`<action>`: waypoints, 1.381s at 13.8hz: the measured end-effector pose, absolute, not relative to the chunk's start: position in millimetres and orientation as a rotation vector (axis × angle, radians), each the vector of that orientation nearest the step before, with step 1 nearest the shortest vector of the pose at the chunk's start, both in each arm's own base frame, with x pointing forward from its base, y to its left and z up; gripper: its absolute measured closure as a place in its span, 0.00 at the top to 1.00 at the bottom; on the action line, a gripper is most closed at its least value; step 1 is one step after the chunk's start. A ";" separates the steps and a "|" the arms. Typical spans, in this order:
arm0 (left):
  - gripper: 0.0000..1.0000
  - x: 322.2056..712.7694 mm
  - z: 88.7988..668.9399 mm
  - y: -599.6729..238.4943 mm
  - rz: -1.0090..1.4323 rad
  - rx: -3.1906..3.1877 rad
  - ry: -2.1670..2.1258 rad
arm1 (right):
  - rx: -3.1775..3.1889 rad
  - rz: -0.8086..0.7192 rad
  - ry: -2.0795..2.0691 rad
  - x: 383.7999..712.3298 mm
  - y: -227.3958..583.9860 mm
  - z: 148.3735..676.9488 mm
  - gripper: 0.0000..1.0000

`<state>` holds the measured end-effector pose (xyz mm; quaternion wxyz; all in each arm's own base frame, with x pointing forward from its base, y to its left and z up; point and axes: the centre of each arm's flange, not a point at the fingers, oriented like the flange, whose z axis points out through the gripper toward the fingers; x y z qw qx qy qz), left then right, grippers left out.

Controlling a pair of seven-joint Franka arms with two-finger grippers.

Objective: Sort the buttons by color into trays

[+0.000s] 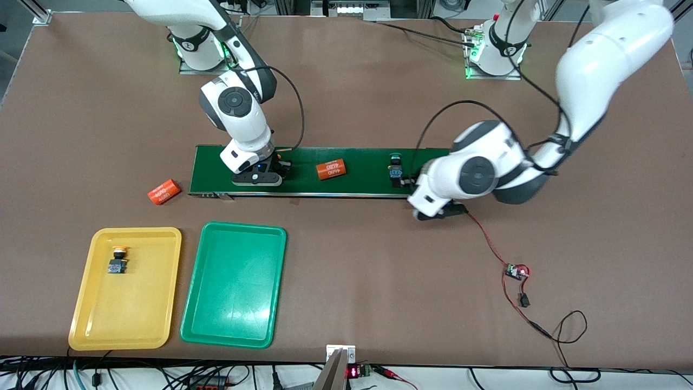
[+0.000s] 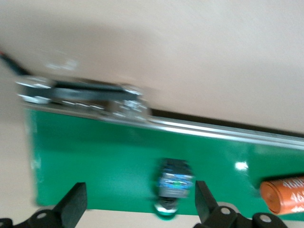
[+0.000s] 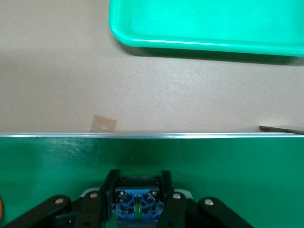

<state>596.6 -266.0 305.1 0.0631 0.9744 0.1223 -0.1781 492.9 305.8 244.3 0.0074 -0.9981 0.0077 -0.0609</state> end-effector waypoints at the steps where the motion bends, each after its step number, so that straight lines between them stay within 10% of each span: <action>1: 1.00 605.3 305.4 -238.0 -0.528 2.978 0.403 | -3.120 -0.194 0.029 494.3 304.4 245.3 0.41; 12: 1.00 659.0 300.2 -78.3 -0.360 3.207 0.138 | -3.236 -0.205 -0.016 611.4 214.5 367.4 0.41; 19: 1.00 628.4 287.9 32.6 -0.710 3.060 -0.016 | -3.266 -0.124 -0.207 680.8 101.7 321.9 0.41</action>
